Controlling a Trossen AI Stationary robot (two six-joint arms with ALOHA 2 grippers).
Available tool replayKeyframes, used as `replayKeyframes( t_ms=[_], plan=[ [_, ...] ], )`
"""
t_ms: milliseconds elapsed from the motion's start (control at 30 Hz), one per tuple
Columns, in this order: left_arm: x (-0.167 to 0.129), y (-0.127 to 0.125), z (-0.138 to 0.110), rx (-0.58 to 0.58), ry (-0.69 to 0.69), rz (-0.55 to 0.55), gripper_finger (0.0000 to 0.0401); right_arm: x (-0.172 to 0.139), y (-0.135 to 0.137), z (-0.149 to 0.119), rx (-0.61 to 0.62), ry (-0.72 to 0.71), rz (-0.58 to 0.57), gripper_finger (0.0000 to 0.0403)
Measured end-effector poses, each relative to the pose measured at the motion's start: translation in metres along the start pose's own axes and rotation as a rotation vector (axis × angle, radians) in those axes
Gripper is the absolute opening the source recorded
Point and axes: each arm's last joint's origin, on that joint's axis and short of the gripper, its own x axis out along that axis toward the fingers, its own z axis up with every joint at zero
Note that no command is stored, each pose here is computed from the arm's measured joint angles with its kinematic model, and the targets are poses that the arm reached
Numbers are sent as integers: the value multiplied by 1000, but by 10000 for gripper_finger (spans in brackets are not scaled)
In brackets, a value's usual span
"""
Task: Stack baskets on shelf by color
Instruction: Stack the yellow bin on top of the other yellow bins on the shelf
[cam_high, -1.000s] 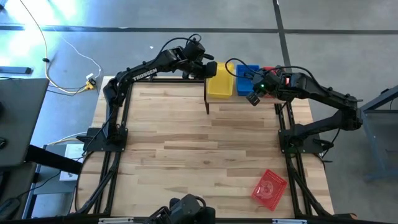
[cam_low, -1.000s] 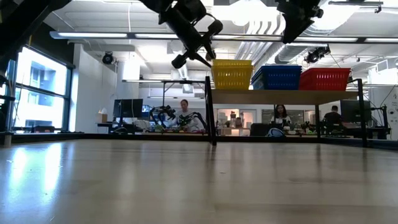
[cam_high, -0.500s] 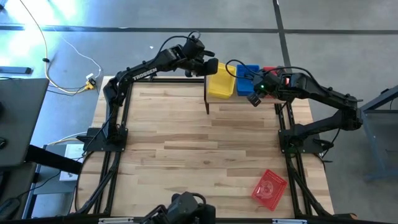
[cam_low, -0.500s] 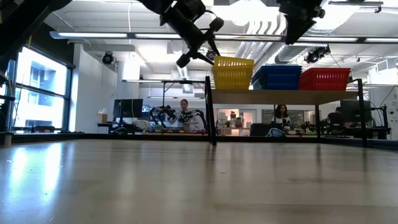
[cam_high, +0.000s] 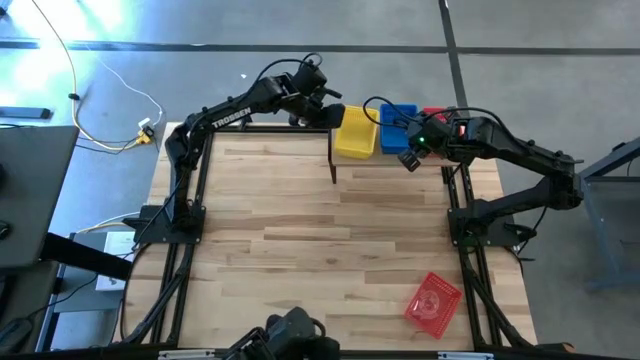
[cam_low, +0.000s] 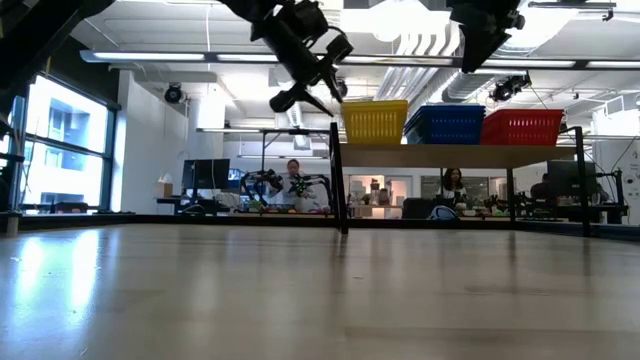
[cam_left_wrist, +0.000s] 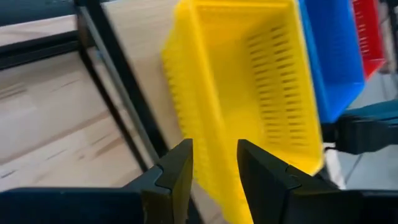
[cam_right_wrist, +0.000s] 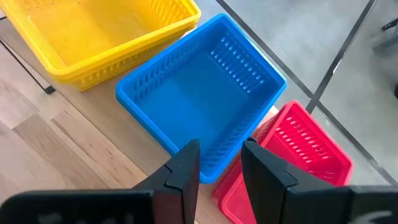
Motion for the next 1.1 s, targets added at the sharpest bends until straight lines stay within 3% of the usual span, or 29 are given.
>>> replayKeyframes(
  t_ms=[1100],
  plan=[
    [7,-21,-28,227,46,48,117,0,2,0,54,13,48,105]
  ],
)
